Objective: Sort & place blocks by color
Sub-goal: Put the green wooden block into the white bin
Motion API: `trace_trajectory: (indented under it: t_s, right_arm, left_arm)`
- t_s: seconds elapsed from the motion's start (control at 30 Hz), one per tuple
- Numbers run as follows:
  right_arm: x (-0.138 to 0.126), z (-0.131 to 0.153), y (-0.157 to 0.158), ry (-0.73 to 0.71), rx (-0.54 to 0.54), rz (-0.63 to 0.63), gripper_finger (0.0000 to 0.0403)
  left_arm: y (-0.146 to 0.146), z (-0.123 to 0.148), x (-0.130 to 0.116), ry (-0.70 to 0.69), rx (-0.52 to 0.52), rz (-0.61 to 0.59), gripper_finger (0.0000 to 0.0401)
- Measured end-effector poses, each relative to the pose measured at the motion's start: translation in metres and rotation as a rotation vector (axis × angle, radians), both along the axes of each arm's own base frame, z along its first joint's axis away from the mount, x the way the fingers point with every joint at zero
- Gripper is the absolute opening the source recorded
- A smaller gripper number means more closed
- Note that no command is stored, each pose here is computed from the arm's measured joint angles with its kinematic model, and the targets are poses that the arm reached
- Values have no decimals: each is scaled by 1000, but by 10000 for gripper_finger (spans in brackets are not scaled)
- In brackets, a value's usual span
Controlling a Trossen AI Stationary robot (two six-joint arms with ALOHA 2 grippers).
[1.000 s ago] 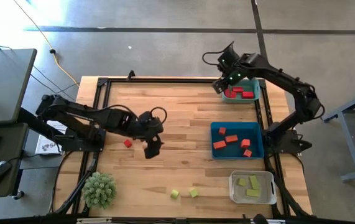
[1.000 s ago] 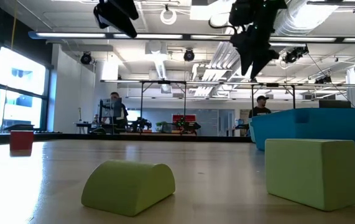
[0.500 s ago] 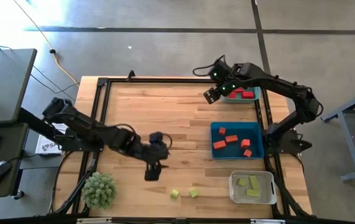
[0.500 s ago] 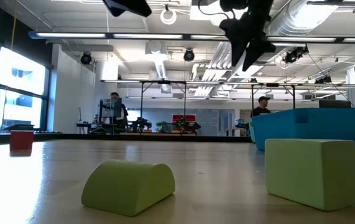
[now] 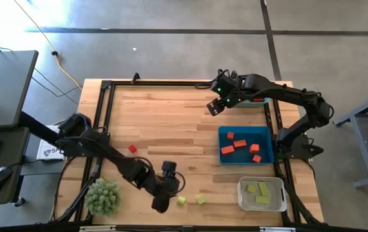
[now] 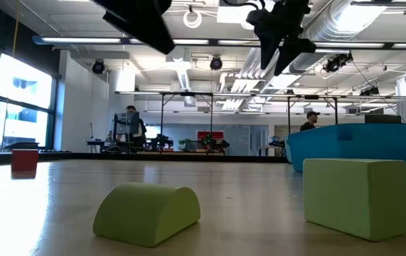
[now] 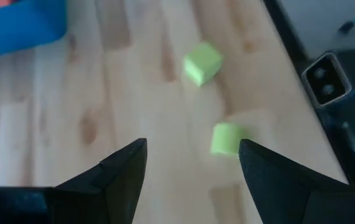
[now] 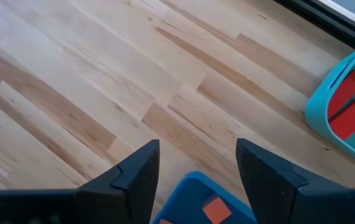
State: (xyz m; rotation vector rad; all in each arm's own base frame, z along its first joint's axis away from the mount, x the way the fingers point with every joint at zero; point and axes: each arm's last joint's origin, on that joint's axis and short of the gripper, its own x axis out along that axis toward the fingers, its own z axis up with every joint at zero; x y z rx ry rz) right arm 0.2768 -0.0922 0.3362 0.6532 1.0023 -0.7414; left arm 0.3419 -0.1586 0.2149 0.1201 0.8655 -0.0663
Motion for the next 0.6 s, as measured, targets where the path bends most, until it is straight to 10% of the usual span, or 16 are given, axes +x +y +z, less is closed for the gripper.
trace_trajectory:
  t_s: [0.6]
  right_arm:
    - [3, -1, 11, 20, -21, 29, 200]
  left_arm:
    - [-24, -57, 20, 14, 1, -66, 243]
